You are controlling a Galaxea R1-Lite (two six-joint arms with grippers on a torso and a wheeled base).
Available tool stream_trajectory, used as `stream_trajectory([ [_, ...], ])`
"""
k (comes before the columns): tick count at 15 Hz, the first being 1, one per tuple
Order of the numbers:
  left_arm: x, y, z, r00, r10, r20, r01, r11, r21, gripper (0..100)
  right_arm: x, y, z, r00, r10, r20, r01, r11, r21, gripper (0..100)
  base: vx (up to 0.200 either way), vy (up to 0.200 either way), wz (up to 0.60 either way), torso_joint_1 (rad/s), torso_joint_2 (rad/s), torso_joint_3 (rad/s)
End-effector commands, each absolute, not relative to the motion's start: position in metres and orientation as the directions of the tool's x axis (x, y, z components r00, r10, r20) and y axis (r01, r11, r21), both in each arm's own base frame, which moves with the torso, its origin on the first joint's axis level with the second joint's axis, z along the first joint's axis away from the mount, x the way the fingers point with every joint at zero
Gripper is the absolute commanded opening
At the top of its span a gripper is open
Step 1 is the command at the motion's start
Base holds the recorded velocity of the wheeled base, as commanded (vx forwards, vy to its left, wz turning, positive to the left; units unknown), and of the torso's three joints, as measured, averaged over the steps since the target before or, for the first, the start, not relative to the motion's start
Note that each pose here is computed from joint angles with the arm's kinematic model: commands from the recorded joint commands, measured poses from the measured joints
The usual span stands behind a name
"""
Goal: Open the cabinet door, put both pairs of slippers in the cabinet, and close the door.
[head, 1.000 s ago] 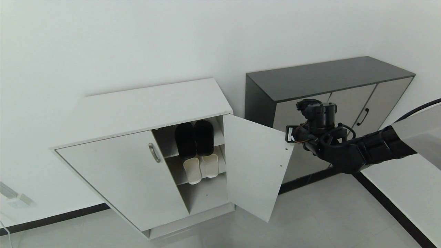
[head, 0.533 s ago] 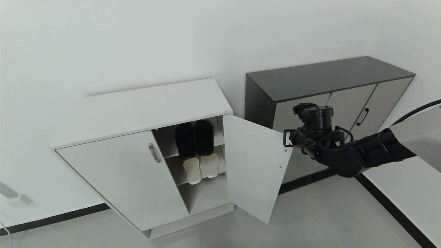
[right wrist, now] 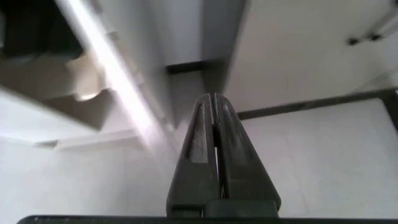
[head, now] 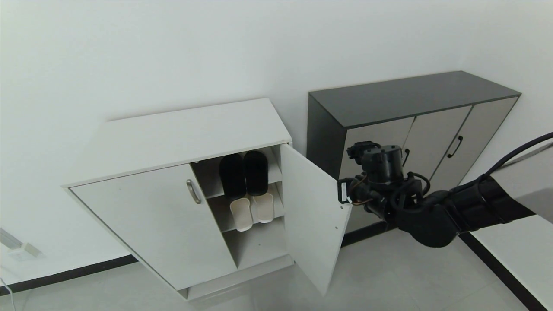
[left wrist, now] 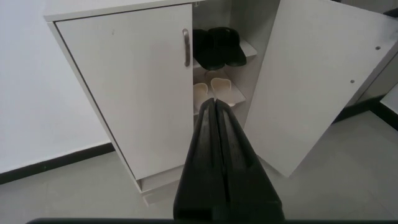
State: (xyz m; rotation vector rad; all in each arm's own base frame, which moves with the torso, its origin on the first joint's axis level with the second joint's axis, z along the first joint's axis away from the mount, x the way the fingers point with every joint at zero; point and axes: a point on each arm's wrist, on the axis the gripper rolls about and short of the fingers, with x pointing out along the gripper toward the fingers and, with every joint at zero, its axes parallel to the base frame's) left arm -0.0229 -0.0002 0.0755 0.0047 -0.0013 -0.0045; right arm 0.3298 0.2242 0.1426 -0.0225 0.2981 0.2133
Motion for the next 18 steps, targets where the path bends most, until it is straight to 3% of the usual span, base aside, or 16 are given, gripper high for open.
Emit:
stream_trajectory([
  [1, -0.023, 0.000, 0.075, 1.000, -0.006, 0.000, 0.006, 1.000, 0.005, 0, 0.302, 0.238, 0.152, 0.919, 0.273, -0.285, -0.281, 0.960, 0.014, 0, 0.000, 0.000, 0.00, 0.000, 0.00, 0.000],
  [6, -0.023, 0.000, 0.075, 1.000, -0.005, 0.000, 0.005, 1.000, 0.005, 0, 0.254, 0.257, 0.164, 0.877, 0.391, -0.278, -0.395, 0.918, 0.044, 0, 0.000, 0.000, 0.00, 0.000, 0.00, 0.000],
  [14, -0.023, 0.000, 0.075, 1.000, -0.005, 0.000, 0.005, 1.000, 0.005, 0, 0.249, 0.257, 0.160, 0.868, 0.405, -0.288, -0.415, 0.910, 0.030, 0, 0.000, 0.000, 0.00, 0.000, 0.00, 0.000],
  [18, -0.023, 0.000, 0.075, 1.000, -0.005, 0.000, 0.005, 1.000, 0.005, 0, 0.250, 0.258, 0.159, 0.867, 0.404, -0.291, -0.416, 0.909, 0.025, 0, 0.000, 0.000, 0.60, 0.006, 0.01, 0.002],
])
